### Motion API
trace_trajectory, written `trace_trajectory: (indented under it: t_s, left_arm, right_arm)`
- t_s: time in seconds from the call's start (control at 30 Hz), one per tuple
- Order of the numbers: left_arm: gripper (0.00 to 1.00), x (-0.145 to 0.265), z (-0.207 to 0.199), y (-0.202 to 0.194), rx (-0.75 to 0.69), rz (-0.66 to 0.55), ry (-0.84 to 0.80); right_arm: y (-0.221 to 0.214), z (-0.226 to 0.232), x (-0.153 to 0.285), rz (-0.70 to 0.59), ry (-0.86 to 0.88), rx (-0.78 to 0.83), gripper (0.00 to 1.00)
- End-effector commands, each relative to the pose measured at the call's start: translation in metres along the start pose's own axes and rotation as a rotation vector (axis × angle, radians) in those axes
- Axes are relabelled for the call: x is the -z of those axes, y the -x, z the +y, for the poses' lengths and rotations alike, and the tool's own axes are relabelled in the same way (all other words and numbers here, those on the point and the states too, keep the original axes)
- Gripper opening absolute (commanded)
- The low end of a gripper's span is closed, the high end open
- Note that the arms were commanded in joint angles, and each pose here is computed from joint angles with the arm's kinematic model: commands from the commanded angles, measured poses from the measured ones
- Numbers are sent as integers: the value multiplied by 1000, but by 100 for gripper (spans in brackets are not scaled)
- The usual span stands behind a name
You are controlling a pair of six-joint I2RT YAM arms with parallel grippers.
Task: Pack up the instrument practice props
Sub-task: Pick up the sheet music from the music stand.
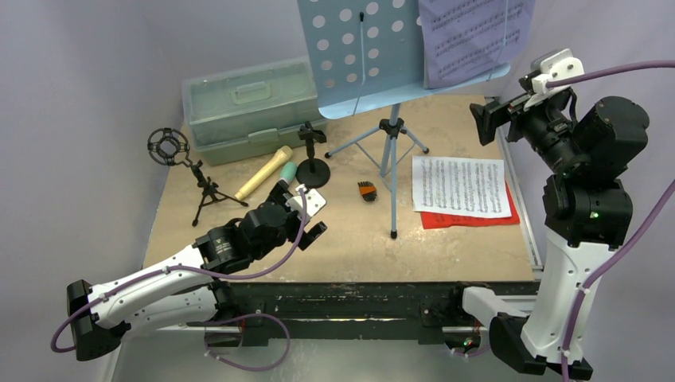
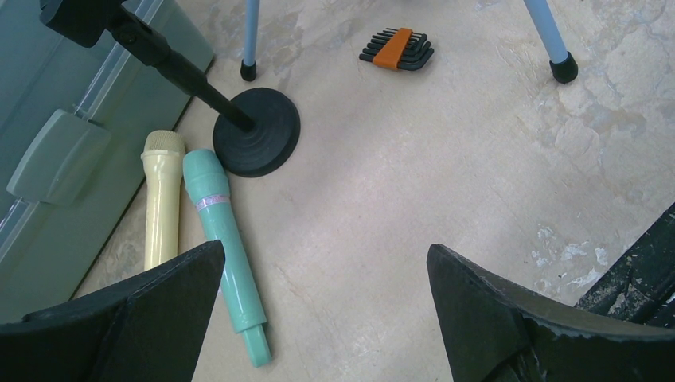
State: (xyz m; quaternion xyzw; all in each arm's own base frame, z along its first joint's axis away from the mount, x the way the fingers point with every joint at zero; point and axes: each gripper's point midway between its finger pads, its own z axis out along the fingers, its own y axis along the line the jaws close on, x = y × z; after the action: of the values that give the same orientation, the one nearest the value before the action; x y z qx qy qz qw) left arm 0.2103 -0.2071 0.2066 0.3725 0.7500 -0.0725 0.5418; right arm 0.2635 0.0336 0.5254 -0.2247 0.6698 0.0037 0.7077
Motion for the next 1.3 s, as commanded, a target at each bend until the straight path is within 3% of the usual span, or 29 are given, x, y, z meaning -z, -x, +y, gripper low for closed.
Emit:
trace_trajectory:
  t_s: [0.0, 0.97, 1.1, 1.27]
  left_arm:
    - [99, 0, 2, 14, 9, -55, 0]
    - [99, 3, 1, 18, 15, -76, -12]
    - [99, 4, 0, 20, 16, -79, -20]
    - [99, 5, 2, 21, 21, -85, -16]
  right_arm:
    - [19, -24, 8, -57, -142, -31, 99]
    - [16, -65, 9, -44, -328, -71, 99]
    - [18, -58, -10, -53, -225, -100, 99]
    - [19, -15, -27, -61, 87, -36, 99]
